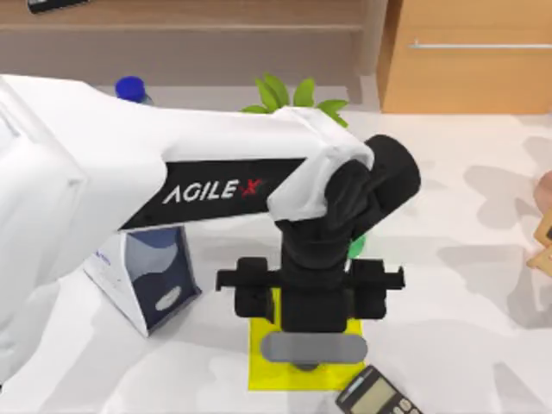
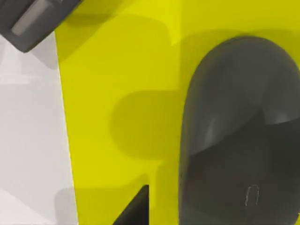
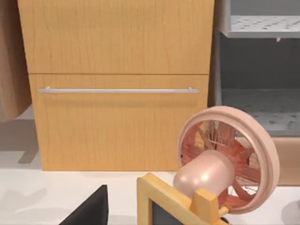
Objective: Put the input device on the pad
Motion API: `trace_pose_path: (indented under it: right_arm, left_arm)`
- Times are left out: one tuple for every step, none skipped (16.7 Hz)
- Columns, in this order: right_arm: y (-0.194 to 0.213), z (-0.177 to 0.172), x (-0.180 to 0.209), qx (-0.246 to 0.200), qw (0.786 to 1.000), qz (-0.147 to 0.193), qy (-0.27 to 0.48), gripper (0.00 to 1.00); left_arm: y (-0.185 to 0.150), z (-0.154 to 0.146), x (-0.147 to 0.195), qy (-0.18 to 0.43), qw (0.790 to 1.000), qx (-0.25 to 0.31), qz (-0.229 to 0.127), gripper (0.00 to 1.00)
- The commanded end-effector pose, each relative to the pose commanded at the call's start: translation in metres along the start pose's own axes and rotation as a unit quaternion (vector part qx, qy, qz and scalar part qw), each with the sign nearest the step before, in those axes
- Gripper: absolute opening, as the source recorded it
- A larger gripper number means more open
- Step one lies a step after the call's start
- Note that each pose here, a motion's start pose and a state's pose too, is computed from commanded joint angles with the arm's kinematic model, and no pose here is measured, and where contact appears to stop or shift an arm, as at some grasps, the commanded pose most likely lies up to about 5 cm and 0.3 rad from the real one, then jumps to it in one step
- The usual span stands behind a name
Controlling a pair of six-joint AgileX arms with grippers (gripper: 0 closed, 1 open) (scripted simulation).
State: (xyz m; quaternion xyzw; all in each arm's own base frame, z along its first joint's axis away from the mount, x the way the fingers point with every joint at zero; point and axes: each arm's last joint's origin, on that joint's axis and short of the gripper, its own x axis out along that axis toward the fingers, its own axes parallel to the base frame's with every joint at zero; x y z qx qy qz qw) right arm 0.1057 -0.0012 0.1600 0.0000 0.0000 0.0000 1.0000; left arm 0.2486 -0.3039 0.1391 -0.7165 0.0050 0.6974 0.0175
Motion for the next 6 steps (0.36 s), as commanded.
trace_pose_path:
  right_arm:
    - [0.0000,0.0000,0.0000,0.000,1.000,0.000,0.000,1.00]
    - [0.0000,0.0000,0.0000,0.000,1.000,0.000,0.000,1.00]
    - [0.0000,0.0000,0.0000,0.000,1.000,0.000,0.000,1.00]
    - [0.0000,0.0000,0.0000,0.000,1.000,0.000,0.000,1.00]
    - [0.0000,0.0000,0.0000,0.000,1.000,0.000,0.000,1.00]
    - [0.0000,0.0000,0.0000,0.000,1.000,0.000,0.000,1.00]
  left_arm:
    - [0.0000,0.0000,0.0000,0.000,1.000,0.000,0.000,1.00]
    - [0.0000,0.0000,0.0000,0.000,1.000,0.000,0.000,1.00]
    - [0.0000,0.0000,0.0000,0.000,1.000,0.000,0.000,1.00]
    - [0.0000,0.0000,0.0000,0.000,1.000,0.000,0.000,1.00]
    - [0.0000,0.0000,0.0000,0.000,1.000,0.000,0.000,1.00]
    - [0.0000,0.0000,0.0000,0.000,1.000,0.000,0.000,1.00]
